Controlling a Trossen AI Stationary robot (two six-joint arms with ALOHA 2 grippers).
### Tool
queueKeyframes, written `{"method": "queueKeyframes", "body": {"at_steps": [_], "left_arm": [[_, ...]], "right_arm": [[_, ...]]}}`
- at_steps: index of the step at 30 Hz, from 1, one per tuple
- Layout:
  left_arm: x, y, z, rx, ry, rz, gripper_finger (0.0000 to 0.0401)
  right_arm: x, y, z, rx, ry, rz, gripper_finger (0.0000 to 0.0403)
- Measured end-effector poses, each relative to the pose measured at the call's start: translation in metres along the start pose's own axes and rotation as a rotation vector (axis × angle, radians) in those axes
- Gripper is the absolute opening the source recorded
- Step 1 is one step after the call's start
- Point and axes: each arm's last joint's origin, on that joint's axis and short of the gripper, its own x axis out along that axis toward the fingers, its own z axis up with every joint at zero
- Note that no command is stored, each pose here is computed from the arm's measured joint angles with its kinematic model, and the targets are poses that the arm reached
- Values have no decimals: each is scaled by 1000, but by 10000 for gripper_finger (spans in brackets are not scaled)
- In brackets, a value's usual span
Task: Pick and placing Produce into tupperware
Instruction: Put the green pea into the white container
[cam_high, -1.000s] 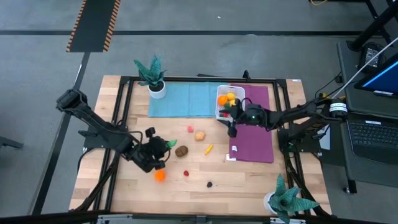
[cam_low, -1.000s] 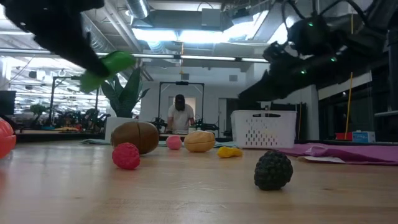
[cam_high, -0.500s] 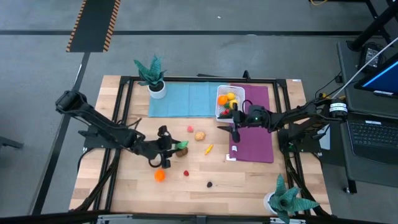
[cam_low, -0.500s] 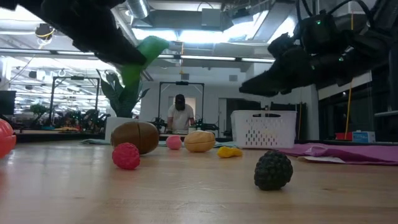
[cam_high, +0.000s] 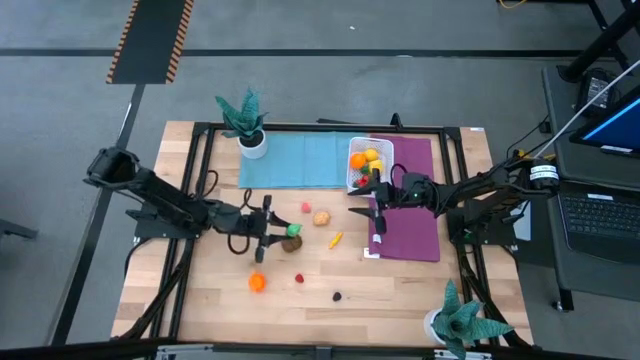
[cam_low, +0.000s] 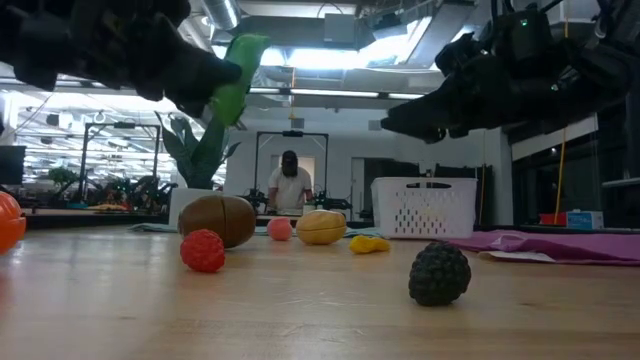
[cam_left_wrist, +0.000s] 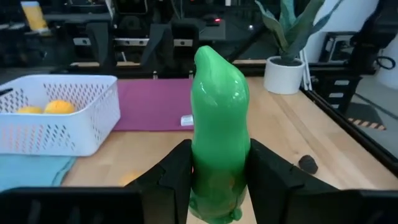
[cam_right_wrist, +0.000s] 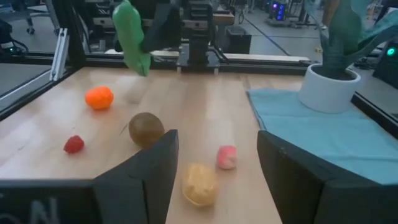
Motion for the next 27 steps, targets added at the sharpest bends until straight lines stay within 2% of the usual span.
{"method": "queueKeyframes", "body": {"at_steps": [9,14,22,27], "left_arm": [[4,25,0,11,6,-47,118],[5,38,0,21,5,-34,115],[10,54,3,19,-69,-55,116],[26,61,2,18,-56,-74,115]], "right_arm": [[0,0,0,3,1,-4,220],[0,0,0,1,0,-4,220],[9,-2,16,13,-52,9,220],[13,0,24,-37,-78,34,220]]}}
